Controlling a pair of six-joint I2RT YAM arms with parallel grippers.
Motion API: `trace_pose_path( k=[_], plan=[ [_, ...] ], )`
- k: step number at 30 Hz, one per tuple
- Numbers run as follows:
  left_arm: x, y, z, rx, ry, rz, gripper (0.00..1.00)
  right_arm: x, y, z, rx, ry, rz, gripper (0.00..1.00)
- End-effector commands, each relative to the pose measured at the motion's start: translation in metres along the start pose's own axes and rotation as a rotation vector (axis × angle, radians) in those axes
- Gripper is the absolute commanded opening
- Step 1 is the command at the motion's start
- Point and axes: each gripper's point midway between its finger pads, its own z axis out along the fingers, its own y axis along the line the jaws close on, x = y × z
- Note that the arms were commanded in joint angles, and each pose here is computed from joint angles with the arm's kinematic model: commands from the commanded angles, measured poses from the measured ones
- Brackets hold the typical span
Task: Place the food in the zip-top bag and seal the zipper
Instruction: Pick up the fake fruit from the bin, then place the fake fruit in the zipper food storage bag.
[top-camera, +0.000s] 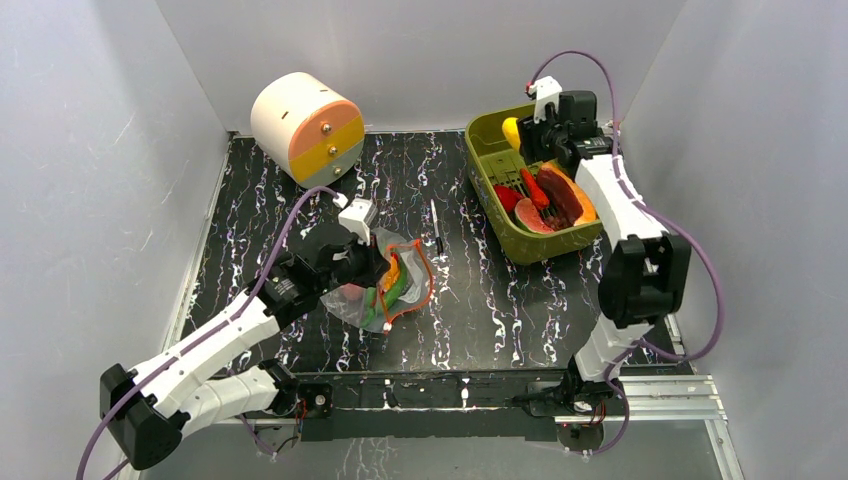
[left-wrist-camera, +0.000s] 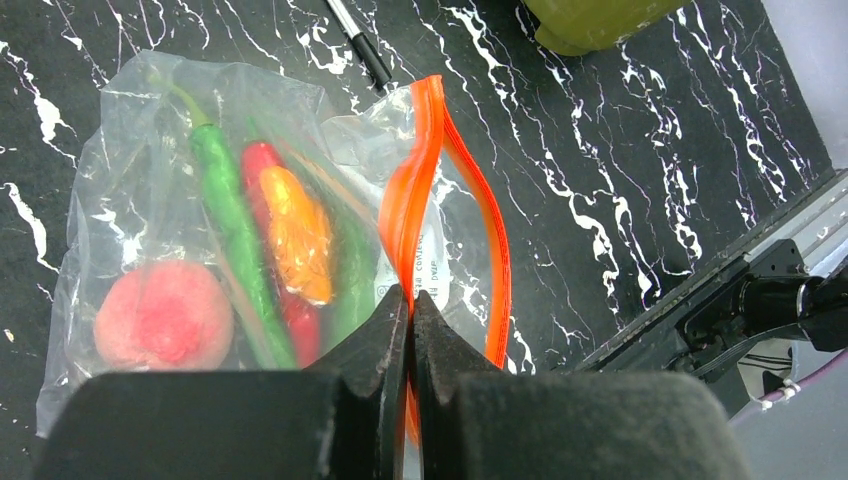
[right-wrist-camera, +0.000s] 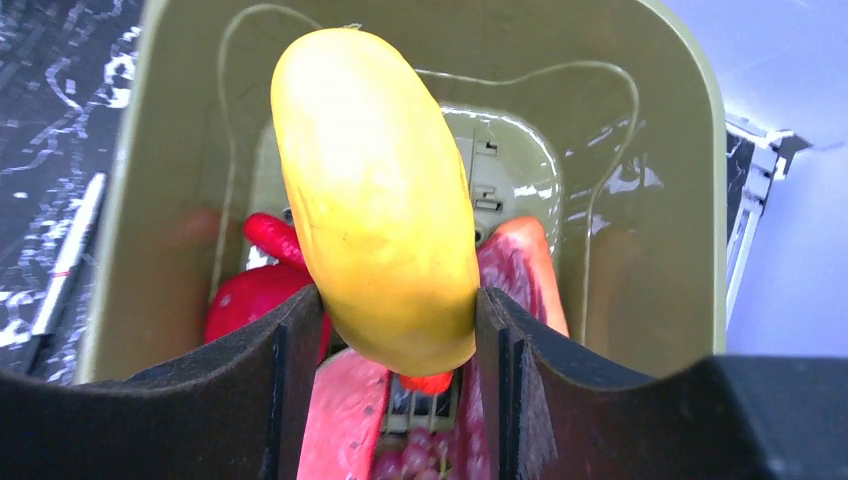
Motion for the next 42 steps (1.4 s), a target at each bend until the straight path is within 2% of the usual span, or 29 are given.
trace_pose_path(
  k=[1, 7, 11, 18, 21, 26, 27, 28, 33, 37, 42],
  plan=[
    [-0.016, -0.003, -0.006, 0.01, -0.075, -0.001, 0.0, -0.039, 0.009, -0.064, 0.024, -0.122, 0.1, 0.22],
    [-0.025, 0.005, -0.002, -0.05, -0.099, 0.0, 0.0, -0.036, 0.039, -0.101, -0.042, -0.131, 0.225, 0.21],
    [-0.039, 0.012, -0.001, -0.101, -0.132, 0.053, 0.0, -0.043, 0.064, -0.124, -0.111, -0.148, 0.307, 0.21],
    [-0.066, 0.043, -0.008, -0.302, -0.165, 0.17, 0.0, -0.04, 0.135, -0.156, -0.316, -0.127, 0.436, 0.19],
    [-0.066, 0.048, -0.012, -0.321, -0.178, 0.198, 0.0, -0.033, 0.171, -0.168, -0.404, -0.103, 0.467, 0.19],
    [-0.037, 0.041, -0.001, -0.244, -0.103, 0.153, 0.0, -0.005, 0.223, -0.185, -0.529, 0.008, 0.511, 0.19],
    [-0.027, 0.037, 0.003, -0.217, -0.082, 0.129, 0.0, 0.003, 0.23, -0.187, -0.54, 0.036, 0.511, 0.2],
    [-0.002, 0.028, 0.011, -0.152, -0.034, 0.024, 0.0, 0.026, 0.245, -0.193, -0.567, 0.103, 0.509, 0.19],
    [0.029, 0.013, 0.02, -0.037, 0.022, -0.079, 0.0, 0.057, 0.264, -0.208, -0.617, 0.188, 0.468, 0.2],
    [0.044, 0.015, 0.02, -0.042, 0.061, -0.114, 0.0, 0.077, 0.277, -0.215, -0.647, 0.262, 0.455, 0.22],
    [0.04, 0.011, 0.017, -0.038, 0.084, -0.121, 0.0, 0.097, 0.299, -0.225, -0.691, 0.35, 0.457, 0.22]
  ],
)
